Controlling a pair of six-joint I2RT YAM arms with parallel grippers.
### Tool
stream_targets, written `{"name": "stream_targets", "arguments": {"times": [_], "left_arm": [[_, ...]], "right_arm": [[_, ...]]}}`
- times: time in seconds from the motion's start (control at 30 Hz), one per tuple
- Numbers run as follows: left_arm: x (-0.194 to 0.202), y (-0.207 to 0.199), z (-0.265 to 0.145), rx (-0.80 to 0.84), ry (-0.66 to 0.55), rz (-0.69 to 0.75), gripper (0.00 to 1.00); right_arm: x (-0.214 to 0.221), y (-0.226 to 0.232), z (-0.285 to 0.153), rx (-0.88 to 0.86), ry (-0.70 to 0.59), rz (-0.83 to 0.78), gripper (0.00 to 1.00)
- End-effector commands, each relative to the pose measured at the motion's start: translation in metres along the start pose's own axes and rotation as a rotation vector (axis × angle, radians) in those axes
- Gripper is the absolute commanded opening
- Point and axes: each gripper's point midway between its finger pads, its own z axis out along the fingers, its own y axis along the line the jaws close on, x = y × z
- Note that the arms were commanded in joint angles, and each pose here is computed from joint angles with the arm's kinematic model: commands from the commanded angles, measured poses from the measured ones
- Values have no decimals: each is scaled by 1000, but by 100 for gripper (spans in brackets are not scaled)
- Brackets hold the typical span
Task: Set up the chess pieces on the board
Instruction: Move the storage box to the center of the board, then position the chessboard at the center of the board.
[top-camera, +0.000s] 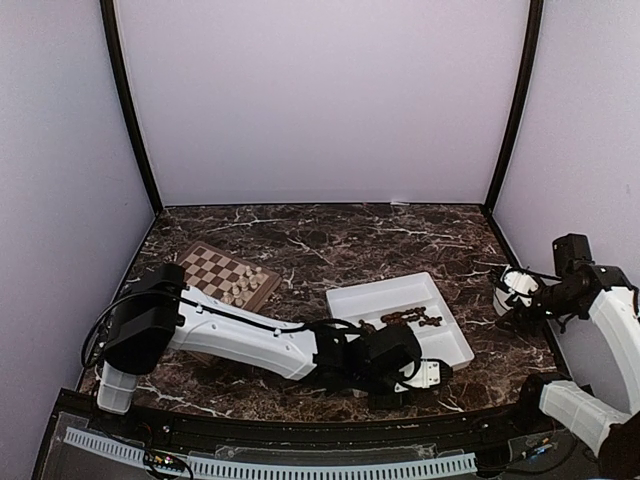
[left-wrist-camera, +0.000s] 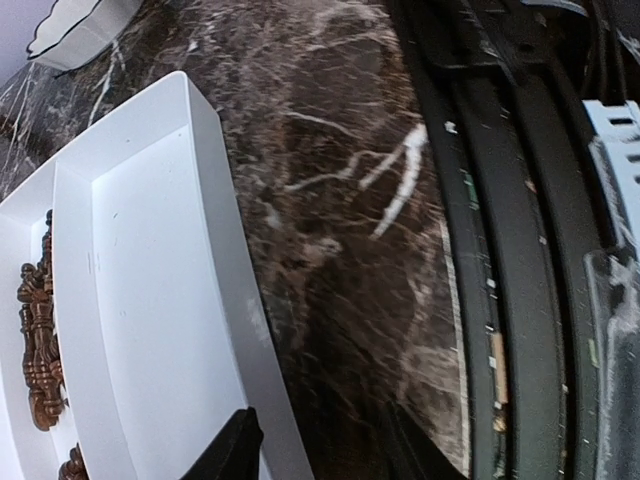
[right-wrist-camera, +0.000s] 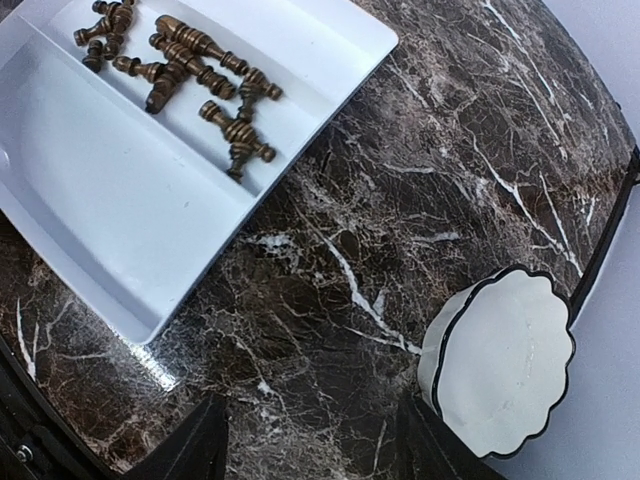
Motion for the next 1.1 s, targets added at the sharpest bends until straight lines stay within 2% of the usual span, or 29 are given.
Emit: {"name": "stream_targets", "arguments": {"times": [0.0,0.27,0.37,0.43,0.5,0.53,0.57,0.6,0.63,0.67,0.7,0.73,0.8,0.93,0.97,1.03,1.07], "left_arm": [[-13,52,16,-81,-62,-91,44],[-54,108,60,-46,-206,-159,44],[-58,128,66,-57,-230,-180,46],[-66,137,56,-67,-248,-177,48],[-93,149,11,-90,-303,-172,50],[-90,148,1,-90,-297,-191,52],[-114,158,-43,-125,-362,-194,53],[-101,156,-49,-128,-341,-206,55],[-116,167,-92,-169,-397,-223,56],[-95,171,-95,-179,-362,-272,58],[-101,185,-134,-229,-400,-301,59],[-73,197,-138,-240,-351,-388,62],[-32,235,-175,-340,-293,-539,64],[89,300,-240,-631,-122,-839,69],[117,302,-255,-683,-77,-891,71],[195,331,-295,-796,-48,-1093,72],[211,334,-311,-821,-72,-1168,72]], "right_arm": [[-5,-14,6,28,-13,29,58],[-9,-35,9,32,-23,100,58],[-10,-40,6,37,-29,117,59],[-10,-42,4,47,-31,120,59],[-10,-41,3,51,-37,120,60],[-10,-40,3,50,-42,119,60],[-10,-39,4,53,-51,117,60],[-11,-39,4,57,-61,113,61],[-13,-38,4,55,-72,112,61],[-16,-36,4,45,-89,113,62],[-19,-35,3,37,-105,116,62],[-22,-33,2,27,-122,119,63],[-31,-32,1,9,-155,126,63],[-48,-28,4,-13,-189,114,63],[-54,-26,6,-18,-198,101,63],[-62,-20,11,-38,-203,81,63],[-65,-19,14,-44,-202,76,63]]}}
